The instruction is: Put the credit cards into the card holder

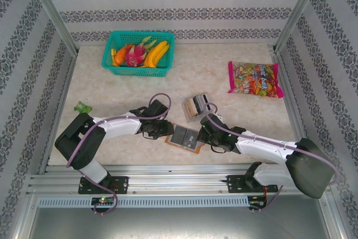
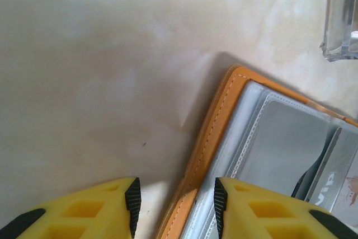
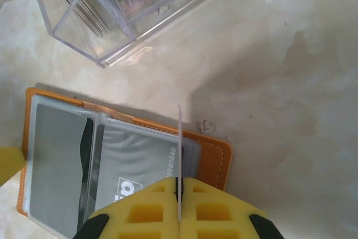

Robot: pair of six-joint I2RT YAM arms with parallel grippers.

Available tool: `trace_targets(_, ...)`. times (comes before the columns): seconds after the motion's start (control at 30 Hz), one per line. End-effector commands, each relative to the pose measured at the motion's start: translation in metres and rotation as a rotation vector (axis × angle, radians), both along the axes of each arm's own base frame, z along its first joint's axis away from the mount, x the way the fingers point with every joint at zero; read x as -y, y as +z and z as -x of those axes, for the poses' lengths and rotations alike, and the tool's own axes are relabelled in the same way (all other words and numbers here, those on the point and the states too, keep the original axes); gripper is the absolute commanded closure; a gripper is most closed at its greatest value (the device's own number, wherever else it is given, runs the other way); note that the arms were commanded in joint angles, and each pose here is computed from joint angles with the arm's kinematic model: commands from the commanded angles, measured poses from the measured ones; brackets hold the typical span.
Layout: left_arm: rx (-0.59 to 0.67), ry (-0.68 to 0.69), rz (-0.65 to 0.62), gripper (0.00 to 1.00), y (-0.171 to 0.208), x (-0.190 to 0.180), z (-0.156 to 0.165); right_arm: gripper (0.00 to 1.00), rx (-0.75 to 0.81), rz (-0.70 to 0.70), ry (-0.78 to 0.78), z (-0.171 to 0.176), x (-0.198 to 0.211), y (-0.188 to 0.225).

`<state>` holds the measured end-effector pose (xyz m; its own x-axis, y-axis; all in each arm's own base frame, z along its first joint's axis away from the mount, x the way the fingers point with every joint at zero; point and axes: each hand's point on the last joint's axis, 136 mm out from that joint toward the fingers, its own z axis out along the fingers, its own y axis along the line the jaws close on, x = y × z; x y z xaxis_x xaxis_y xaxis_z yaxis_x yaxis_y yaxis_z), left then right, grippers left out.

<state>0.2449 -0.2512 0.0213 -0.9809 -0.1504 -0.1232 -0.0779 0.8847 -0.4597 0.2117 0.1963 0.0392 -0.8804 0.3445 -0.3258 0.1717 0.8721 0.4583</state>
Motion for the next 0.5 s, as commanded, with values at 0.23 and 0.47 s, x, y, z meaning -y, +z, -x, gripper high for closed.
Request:
trace_targets(0.23,-0.053,-0.075,0.048,0.60,-0.017,0.025,0.019,1.00,0.017,-0.124,-0.042,-0.009,-0.008,0.014)
trace_targets(0.47,-0.057,-0.065,0.040,0.62,-0.019,0.024,0.021,1.00,-0.019,0.017,-0.078,0.003,0.016,0.002)
